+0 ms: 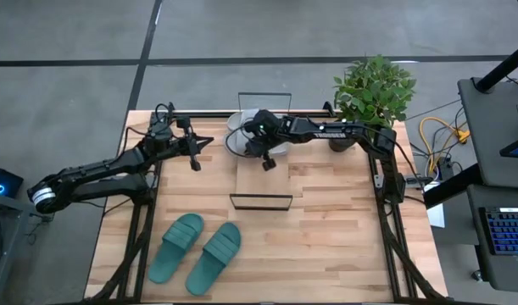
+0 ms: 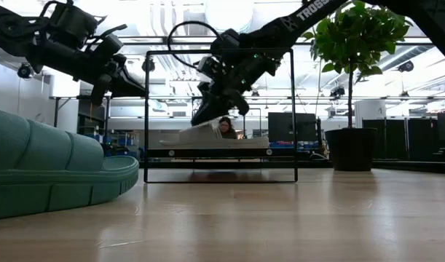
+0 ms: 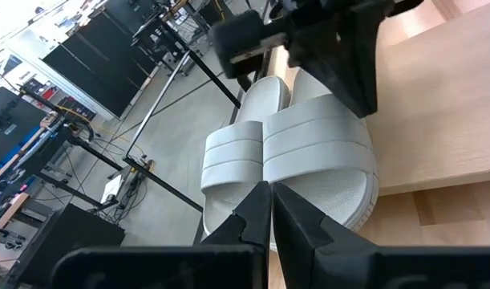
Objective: Pick and place slides into the shelf
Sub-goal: Put the gray slipper on the shelf, then put the left green slipper on the shelf
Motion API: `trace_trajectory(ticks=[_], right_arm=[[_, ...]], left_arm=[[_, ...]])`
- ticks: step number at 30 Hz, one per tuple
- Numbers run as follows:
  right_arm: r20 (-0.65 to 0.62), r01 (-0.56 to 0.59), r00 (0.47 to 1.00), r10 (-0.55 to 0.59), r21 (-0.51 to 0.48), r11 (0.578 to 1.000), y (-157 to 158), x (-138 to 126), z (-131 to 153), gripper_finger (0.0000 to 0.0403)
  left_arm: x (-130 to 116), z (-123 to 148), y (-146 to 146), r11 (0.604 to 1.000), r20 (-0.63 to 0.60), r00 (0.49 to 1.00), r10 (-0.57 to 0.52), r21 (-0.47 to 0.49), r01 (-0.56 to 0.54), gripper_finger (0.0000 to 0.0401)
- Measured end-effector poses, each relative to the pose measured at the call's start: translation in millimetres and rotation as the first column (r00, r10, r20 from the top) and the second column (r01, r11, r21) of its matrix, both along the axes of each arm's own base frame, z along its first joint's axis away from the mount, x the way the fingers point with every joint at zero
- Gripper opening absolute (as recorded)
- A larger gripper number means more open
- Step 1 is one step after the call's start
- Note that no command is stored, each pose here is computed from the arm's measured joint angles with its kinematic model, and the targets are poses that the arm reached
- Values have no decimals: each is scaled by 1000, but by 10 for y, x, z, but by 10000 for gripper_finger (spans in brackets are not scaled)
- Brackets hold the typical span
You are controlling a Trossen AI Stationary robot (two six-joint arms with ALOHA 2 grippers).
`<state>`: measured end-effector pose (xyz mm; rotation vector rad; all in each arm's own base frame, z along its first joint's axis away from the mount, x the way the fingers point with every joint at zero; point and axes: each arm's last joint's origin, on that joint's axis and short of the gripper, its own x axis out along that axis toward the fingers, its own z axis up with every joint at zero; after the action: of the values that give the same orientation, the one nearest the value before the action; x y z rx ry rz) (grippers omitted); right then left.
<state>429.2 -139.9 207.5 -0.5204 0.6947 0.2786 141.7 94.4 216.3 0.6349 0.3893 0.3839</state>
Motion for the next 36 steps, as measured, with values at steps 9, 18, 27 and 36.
trace_trajectory(ticks=[9, 18, 27, 36], right_arm=[[42, 80, 996, -85, 103, 991, 105, -44, 720, 49], [149, 58, 986, -76, 120, 991, 366, -730, 1395, 43], [375, 133, 912, -166, 111, 985, 888, -1602, 1556, 43], [550, 105, 818, -167, 142, 984, 1174, -2086, 1198, 43]], left_arm=[[2, 6, 0, 1000, 5, 1000, -5, 4, 5, 0], [11, 110, 4, 998, 91, 996, -13, 63, 8, 0], [22, 83, 12, 999, 75, 997, -13, 51, 9, 0], [30, 93, 17, 998, 86, 996, -14, 60, 9, 0]])
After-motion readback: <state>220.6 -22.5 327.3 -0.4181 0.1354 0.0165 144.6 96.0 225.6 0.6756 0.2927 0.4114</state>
